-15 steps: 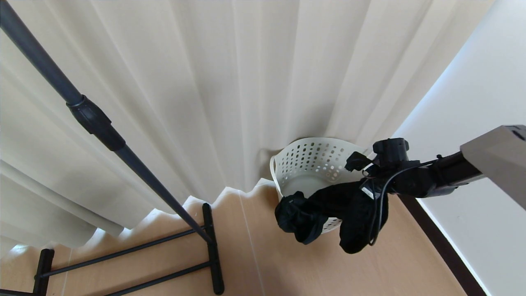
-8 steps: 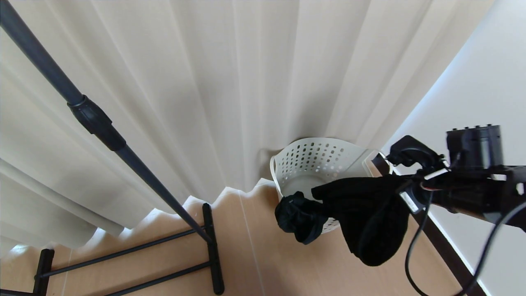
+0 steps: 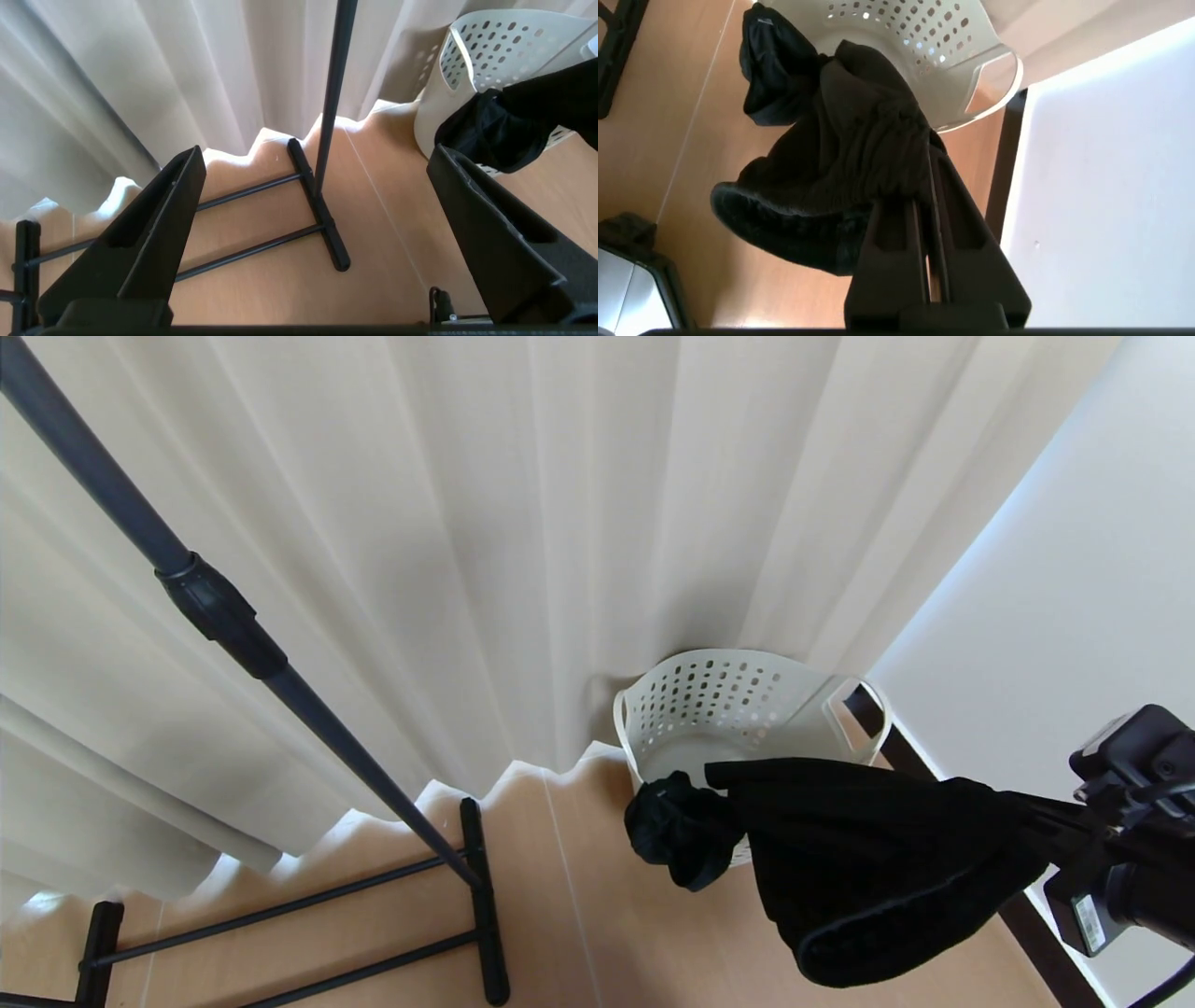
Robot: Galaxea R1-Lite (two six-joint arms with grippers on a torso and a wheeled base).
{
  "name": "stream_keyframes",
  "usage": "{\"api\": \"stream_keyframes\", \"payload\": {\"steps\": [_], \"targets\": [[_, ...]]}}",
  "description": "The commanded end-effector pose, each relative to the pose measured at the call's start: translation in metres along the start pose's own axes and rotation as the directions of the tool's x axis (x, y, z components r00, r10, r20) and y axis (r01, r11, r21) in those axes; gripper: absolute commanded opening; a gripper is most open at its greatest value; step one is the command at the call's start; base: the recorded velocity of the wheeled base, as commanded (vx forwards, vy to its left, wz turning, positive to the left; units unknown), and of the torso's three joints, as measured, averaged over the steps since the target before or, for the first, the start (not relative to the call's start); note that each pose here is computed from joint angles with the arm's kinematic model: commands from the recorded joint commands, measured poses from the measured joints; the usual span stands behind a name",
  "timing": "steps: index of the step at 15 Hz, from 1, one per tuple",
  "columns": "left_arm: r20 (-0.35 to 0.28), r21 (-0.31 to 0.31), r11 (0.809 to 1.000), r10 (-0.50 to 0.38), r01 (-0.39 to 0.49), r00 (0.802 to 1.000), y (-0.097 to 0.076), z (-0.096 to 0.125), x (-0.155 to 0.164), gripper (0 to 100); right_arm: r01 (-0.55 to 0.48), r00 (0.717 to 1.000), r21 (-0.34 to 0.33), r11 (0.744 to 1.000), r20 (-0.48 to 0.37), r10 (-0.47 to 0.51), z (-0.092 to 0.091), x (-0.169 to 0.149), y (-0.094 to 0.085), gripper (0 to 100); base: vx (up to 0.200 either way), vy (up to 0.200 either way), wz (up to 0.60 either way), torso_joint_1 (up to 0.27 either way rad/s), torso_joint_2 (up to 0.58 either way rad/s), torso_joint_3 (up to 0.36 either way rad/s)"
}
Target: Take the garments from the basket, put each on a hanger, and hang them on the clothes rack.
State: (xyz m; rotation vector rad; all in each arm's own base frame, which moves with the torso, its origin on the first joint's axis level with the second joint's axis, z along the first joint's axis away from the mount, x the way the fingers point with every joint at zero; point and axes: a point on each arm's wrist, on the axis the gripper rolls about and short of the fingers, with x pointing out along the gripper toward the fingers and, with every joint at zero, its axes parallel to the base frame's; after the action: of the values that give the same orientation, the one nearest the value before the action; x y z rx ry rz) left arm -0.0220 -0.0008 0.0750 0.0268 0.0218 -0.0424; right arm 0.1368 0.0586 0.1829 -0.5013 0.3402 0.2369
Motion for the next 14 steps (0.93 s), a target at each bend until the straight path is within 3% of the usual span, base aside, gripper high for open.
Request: {"api": "stream_keyframes", "payload": {"steps": [1,8,14], "targets": [[-0.001,0.000,1.000,-0.001,0.001,1.000,0.000,0.000,0.000,100,0.006,1.000,0.005,1.000,0.015,-0.006,-0.002,-0.005,-0.001,0,0.000,0.000,0.00,0.002,0.00,0.066],[-0.001,-0.001,1.000,0.001,-0.001,1.000,0.000,0.000,0.000,100,0.051,0.999,0.026,0.998,-0.019,-0.050,-0.004,0.000,-0.008,0,0.000,0.000,0.00,0.001,0.00,0.170],[0.001,-0.003,1.000,0.001,-0.001,1.000,0.000,0.000,0.000,100,0.058,0.996,0.024,0.998,-0.075,-0.056,-0.008,0.012,-0.009,0,0.000,0.000,0.00,0.081,-0.37,-0.087]]}}
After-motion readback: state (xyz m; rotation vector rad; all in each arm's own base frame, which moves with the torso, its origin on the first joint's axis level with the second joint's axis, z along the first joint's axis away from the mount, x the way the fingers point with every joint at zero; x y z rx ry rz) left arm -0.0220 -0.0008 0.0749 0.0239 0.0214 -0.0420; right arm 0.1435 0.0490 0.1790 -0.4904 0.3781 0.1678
